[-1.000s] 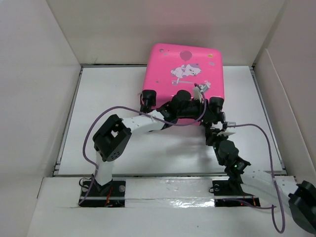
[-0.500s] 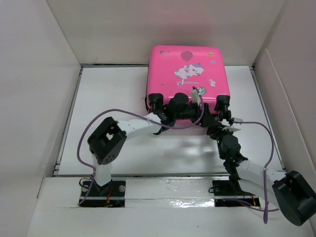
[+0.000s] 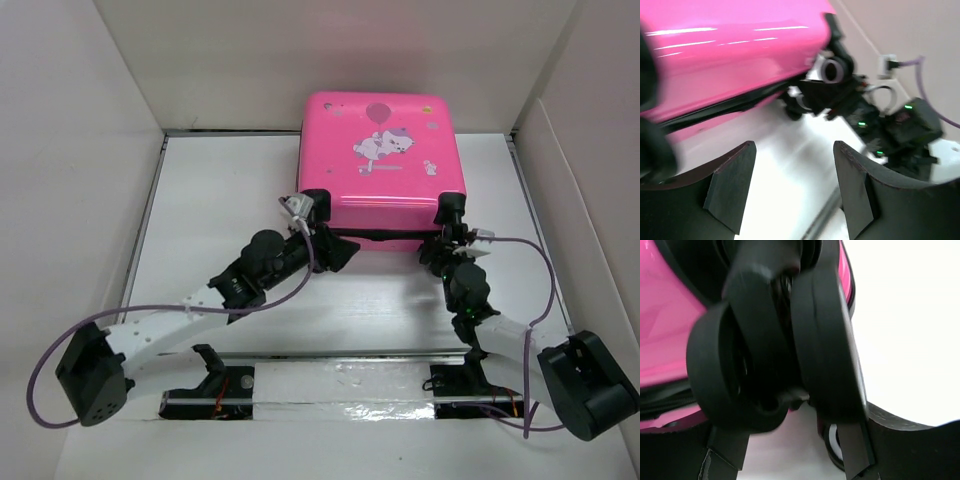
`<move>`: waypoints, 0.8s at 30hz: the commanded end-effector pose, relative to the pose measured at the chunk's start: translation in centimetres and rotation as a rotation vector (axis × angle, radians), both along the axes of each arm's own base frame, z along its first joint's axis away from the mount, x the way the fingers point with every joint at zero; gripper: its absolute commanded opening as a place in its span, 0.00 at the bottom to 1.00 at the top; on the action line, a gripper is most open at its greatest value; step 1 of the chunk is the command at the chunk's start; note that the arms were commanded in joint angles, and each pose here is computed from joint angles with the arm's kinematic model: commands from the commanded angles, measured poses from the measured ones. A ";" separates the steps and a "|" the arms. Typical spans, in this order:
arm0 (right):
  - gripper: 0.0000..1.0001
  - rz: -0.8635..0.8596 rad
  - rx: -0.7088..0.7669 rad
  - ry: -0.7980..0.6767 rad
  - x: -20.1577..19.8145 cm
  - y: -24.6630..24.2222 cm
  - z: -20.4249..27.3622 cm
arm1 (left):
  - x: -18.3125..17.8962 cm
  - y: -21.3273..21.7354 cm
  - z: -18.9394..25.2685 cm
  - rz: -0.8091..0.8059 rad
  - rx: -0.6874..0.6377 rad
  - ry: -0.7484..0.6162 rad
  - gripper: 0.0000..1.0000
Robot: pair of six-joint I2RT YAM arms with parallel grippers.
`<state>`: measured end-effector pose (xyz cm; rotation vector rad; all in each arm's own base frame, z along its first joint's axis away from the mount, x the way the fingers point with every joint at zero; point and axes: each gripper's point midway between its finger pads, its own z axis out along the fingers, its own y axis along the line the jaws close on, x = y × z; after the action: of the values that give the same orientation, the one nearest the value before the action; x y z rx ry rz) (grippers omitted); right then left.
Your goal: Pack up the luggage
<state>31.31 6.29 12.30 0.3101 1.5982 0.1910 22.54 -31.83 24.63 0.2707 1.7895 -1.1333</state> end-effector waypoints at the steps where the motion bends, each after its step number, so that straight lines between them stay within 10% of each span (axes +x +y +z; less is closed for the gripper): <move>1: 0.67 -0.039 0.013 -0.109 1.3 -0.6 3.7 | 1.8 5.2 -1.4 0.250 0.056 -0.013 0.61; 6: 0.58 0.006 -0.035 -0.134 2.6 -0.1 4.5 | 4.0 10.7 -4.6 0.451 0.103 0.066 0.76; 15: 0.01 0.086 -0.070 -0.146 3.3 1.4 4.1 | 6.9 11.9 -4.1 0.486 0.087 0.016 0.87; 24: 0.00 0.163 -0.046 -0.148 1.0 3.6 3.2 | 7.5 6.9 -3.1 0.271 0.062 -0.020 0.81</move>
<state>32.85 7.23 12.73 0.2102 1.5748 0.2113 29.33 -22.21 17.01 -0.0305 1.9079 -0.7520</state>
